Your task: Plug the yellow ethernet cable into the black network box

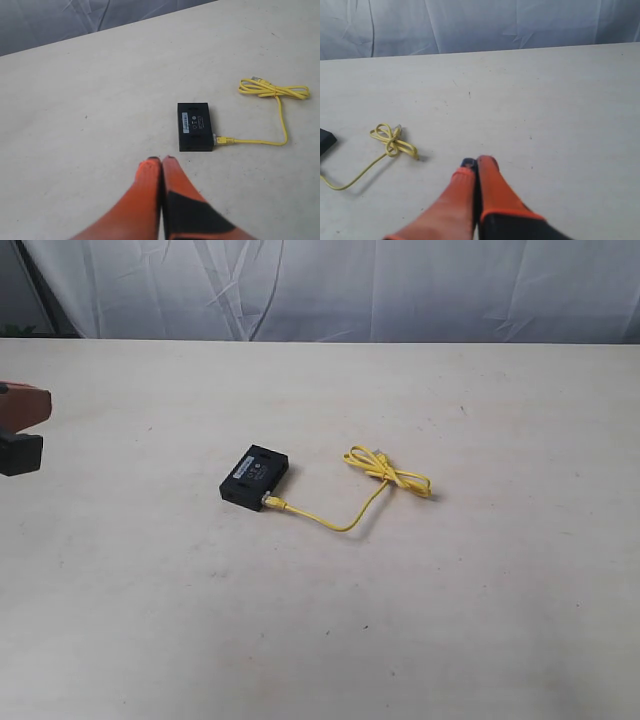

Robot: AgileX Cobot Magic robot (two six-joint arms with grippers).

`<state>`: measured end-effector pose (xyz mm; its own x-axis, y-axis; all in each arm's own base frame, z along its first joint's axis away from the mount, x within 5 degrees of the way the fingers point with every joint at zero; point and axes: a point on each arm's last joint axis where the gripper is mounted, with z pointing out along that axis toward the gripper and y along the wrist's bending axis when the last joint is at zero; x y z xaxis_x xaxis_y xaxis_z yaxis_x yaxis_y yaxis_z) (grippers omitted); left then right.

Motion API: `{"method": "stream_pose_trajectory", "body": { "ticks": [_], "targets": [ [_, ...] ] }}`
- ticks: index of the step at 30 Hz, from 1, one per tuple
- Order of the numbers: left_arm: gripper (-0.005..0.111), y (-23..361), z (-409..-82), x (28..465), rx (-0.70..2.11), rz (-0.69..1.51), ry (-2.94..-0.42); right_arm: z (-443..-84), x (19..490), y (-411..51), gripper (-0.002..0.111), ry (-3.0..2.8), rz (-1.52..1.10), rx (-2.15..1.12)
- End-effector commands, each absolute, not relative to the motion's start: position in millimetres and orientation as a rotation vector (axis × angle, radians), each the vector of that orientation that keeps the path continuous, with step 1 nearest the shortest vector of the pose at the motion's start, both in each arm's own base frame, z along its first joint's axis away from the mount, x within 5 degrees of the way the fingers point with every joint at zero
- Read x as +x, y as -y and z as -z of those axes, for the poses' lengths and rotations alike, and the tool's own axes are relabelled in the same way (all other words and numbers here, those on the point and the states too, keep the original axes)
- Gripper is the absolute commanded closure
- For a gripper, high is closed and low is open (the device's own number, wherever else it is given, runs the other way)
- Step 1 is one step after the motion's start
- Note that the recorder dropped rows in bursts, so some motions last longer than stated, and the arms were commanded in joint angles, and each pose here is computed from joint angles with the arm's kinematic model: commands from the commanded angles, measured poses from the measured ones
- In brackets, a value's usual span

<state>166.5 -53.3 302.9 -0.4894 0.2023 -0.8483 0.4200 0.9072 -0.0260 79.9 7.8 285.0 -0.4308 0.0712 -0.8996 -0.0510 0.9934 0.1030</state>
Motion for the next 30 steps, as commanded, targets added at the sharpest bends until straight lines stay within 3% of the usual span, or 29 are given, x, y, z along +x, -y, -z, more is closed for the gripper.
{"method": "stream_pose_trajectory", "body": {
  "ticks": [1, 7, 21, 30],
  "targets": [
    [0.107, 53, -304, 166, 0.437, 0.281, -2.085, -284, 79, -7, 0.108, -2.008, -0.132, 0.017],
    [0.107, 53, -304, 166, 0.437, 0.281, -2.085, -285, 77, -7, 0.108, -1.994, -0.136, 0.018],
    [0.107, 53, -304, 166, 0.437, 0.281, -2.085, -302, 14, 5, 0.108, -1.626, -0.091, 0.140],
    [0.107, 53, -304, 166, 0.436, 0.283, -2.085, -302, 13, 7, 0.108, -1.614, -0.012, 0.217]
  ]
}}
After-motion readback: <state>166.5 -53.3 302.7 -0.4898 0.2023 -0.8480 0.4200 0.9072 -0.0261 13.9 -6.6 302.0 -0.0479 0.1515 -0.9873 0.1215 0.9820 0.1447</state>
